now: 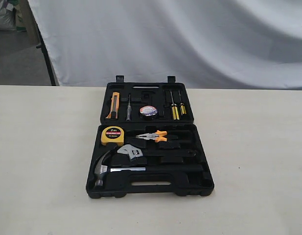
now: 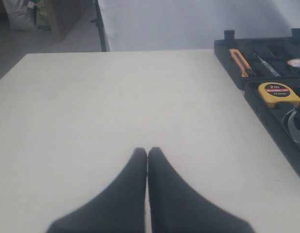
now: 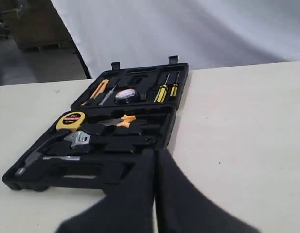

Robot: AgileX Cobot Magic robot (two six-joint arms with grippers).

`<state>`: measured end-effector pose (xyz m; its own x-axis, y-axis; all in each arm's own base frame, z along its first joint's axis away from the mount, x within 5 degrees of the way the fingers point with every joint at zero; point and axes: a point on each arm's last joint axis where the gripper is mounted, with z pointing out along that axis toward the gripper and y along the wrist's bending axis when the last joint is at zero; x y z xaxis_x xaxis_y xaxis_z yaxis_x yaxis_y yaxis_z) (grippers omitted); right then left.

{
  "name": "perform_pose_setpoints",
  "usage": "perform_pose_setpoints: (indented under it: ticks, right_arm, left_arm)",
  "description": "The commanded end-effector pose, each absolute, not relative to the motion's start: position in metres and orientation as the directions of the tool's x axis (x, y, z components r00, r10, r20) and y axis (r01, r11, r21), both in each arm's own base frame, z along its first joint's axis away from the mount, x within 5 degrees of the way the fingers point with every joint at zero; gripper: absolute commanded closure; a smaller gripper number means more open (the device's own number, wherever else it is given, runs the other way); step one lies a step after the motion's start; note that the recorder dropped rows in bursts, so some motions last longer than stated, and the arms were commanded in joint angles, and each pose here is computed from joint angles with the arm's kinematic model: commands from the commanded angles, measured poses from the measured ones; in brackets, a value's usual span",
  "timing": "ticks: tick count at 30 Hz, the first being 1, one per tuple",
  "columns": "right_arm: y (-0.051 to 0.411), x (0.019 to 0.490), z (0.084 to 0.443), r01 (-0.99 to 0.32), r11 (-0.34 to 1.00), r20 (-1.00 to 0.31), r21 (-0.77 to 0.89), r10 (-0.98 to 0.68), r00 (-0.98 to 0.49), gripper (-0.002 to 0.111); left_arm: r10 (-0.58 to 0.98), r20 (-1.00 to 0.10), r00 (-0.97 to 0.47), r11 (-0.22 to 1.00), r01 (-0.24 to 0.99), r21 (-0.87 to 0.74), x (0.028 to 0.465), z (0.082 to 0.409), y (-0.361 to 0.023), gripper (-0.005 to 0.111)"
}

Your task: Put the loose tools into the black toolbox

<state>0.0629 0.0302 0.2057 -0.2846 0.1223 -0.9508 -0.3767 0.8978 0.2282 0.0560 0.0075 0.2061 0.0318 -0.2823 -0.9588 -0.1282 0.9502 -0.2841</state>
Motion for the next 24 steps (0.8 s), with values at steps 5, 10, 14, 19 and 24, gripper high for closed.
perform_pose_setpoints:
  ticks: [5, 10, 14, 19, 24]
  right_arm:
    - [0.030, 0.059, 0.188, -0.357, 0.883, -0.922, 0.304, 0.178, -0.344, 0.109]
    - [0.030, 0.059, 0.187, -0.357, 0.883, -0.922, 0.304, 0.178, -0.344, 0.109]
    - [0.027, 0.060, 0.188, -0.312, 0.900, -0.923, 0.304, 0.197, -0.330, 0.109]
    - [0.011, 0.058, 0.196, -0.138, 0.953, -0.955, 0.271, 0.249, -0.160, 0.109]
    - [0.005, 0.056, 0.196, -0.072, 0.988, -0.986, 0.136, 0.128, -0.110, 0.109]
  left_arm:
    - [-0.280, -0.959, 0.051, 0.947, -0.149, -0.284, 0.055, 0.208, 0.009, 0.106]
    - [-0.280, -0.959, 0.051, 0.947, -0.149, -0.284, 0.055, 0.208, 0.009, 0.106]
    - [-0.280, -0.959, 0.051, 0.947, -0.149, -0.284, 0.055, 0.208, 0.009, 0.106]
    - [-0.280, -0.959, 0.051, 0.947, -0.149, -0.284, 0.055, 0.208, 0.009, 0.106]
    - [-0.280, -0.959, 0.051, 0.947, -0.149, -0.284, 0.055, 0.208, 0.009, 0.106]
